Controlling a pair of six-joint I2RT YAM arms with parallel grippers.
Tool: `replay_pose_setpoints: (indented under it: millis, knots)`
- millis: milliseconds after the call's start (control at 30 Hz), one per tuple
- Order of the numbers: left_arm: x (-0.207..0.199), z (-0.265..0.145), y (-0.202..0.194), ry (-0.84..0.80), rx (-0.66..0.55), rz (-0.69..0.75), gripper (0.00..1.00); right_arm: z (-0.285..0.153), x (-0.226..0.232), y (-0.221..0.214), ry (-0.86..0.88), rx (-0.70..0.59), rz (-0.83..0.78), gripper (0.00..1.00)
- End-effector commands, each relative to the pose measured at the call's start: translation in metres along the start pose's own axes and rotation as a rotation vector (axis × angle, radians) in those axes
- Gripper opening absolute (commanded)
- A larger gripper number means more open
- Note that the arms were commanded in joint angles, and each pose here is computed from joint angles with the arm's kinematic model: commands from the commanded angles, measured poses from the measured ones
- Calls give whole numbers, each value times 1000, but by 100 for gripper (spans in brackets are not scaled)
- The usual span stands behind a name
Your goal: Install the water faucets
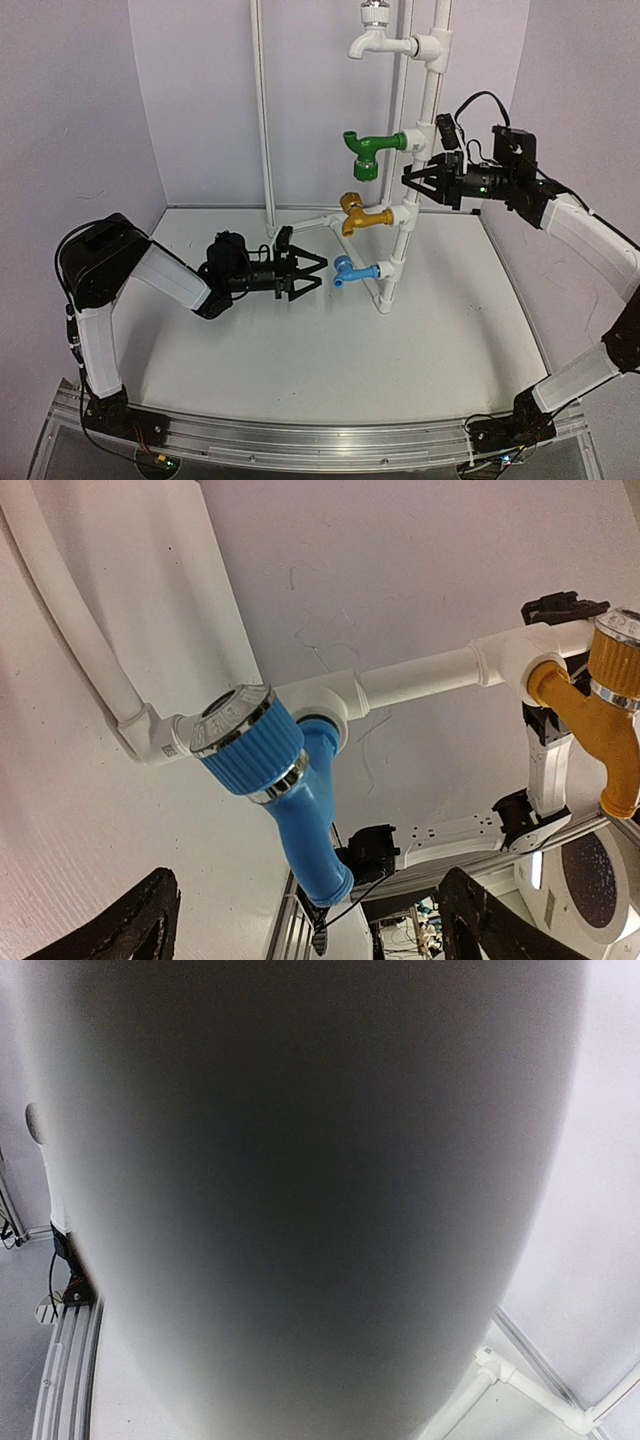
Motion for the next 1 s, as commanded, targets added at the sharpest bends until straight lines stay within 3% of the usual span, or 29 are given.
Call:
replay_pose_setpoints:
  millis: [0, 667, 967]
  knots:
    - [-19, 15, 14, -113, -5, 19, 87, -2, -24, -45, -112, 152, 161, 0]
    - [-17, 64, 8, -197, 73, 26, 67, -4, -17, -46, -90, 146, 182, 0]
    - [-25, 66, 4, -205, 76, 152, 54, -5, -16, -46, -91, 147, 183, 0]
Point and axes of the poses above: each gripper's point midway between its finger pads, its own z axis out along the fingers, its own x axis along the line the jaws close on, y = z × x, the point moved 2 cm from there along -z, back along the fingers, and after that the axes turned 4 degrees about -z, right-handed, at the moved point
